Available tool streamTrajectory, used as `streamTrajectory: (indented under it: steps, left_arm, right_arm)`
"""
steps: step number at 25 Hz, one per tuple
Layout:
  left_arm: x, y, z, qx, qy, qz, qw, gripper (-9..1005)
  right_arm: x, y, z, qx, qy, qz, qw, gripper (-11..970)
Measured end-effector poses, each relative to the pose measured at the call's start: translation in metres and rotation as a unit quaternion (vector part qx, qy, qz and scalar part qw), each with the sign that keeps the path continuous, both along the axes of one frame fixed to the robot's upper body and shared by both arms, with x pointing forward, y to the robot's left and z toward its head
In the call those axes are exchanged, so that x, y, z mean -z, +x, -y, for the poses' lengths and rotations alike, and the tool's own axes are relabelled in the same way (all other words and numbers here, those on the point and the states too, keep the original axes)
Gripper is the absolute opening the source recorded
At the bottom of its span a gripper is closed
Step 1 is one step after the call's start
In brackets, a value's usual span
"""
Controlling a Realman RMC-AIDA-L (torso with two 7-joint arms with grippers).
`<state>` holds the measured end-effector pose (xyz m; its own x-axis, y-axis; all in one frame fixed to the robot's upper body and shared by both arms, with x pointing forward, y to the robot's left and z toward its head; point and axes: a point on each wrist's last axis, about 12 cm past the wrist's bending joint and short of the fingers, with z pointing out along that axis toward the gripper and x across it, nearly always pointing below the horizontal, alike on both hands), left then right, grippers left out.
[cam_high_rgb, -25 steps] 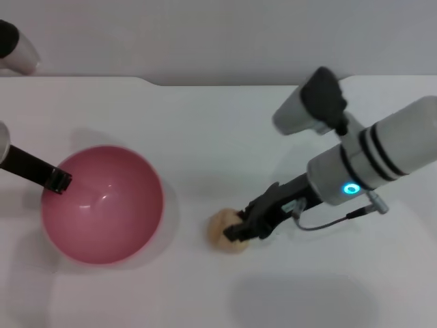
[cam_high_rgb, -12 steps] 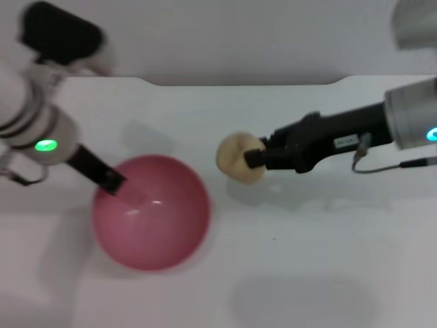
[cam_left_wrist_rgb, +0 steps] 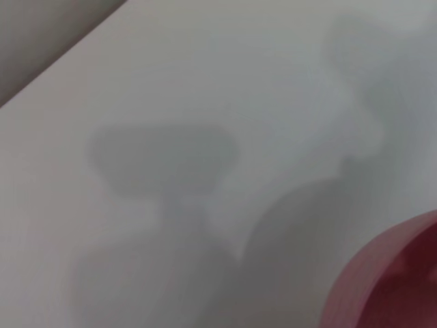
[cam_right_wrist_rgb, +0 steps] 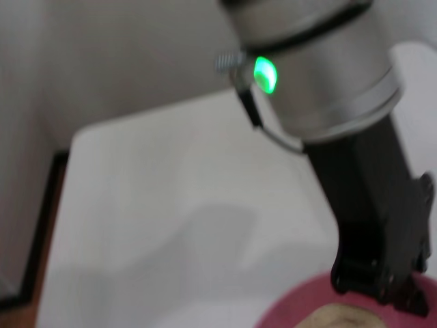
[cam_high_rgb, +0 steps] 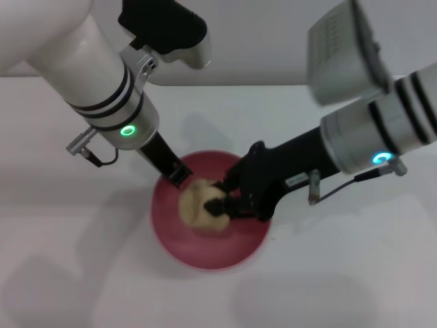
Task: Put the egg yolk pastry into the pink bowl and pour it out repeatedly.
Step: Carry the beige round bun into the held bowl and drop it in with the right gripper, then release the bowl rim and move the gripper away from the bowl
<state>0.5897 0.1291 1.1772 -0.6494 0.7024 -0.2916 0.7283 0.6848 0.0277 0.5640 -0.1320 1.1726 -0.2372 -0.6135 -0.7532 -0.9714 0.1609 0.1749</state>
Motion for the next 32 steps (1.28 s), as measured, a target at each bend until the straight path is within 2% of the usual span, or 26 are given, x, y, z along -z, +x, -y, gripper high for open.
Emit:
streamTrajectory:
  steps: [5, 10, 12, 18, 26, 29, 32]
  left_arm:
    - [-0.003, 0.0, 0.005, 0.006, -0.011, 0.001, 1.0, 0]
    - [-0.003, 0.001, 0.004, 0.004, -0.014, 0.0, 1.0, 0]
    - [-0.002, 0.001, 0.003, 0.002, -0.014, -0.001, 1.0, 0]
    - [0.005, -0.003, 0.009, 0.017, -0.004, -0.004, 1.0, -1]
    - [0.017, -0.002, 0.018, 0.022, -0.025, -0.003, 0.999, -1]
    - [0.02, 0.0, 0.018, 0.018, -0.027, -0.001, 0.999, -1]
    - [0.02, 0.001, 0.017, 0.013, -0.031, 0.001, 0.999, 59]
  right_arm:
    - [0.011, -0.002, -0.011, -0.017, -0.038, 0.009, 0.999, 200]
    - [0.006, 0.0, -0.01, -0.009, -0.031, 0.02, 0.999, 230]
    - [0.002, 0.003, -0.003, 0.009, -0.021, 0.021, 1.0, 455]
    - [-0.01, 0.016, 0.037, 0.104, 0.033, 0.023, 0.994, 456]
    - [-0.01, 0.02, 0.093, 0.214, 0.079, 0.015, 0.974, 455]
    - [-0.009, 0.02, 0.105, 0.236, 0.087, 0.014, 0.968, 455]
    - [-0.009, 0.02, 0.107, 0.241, 0.089, 0.014, 0.966, 455]
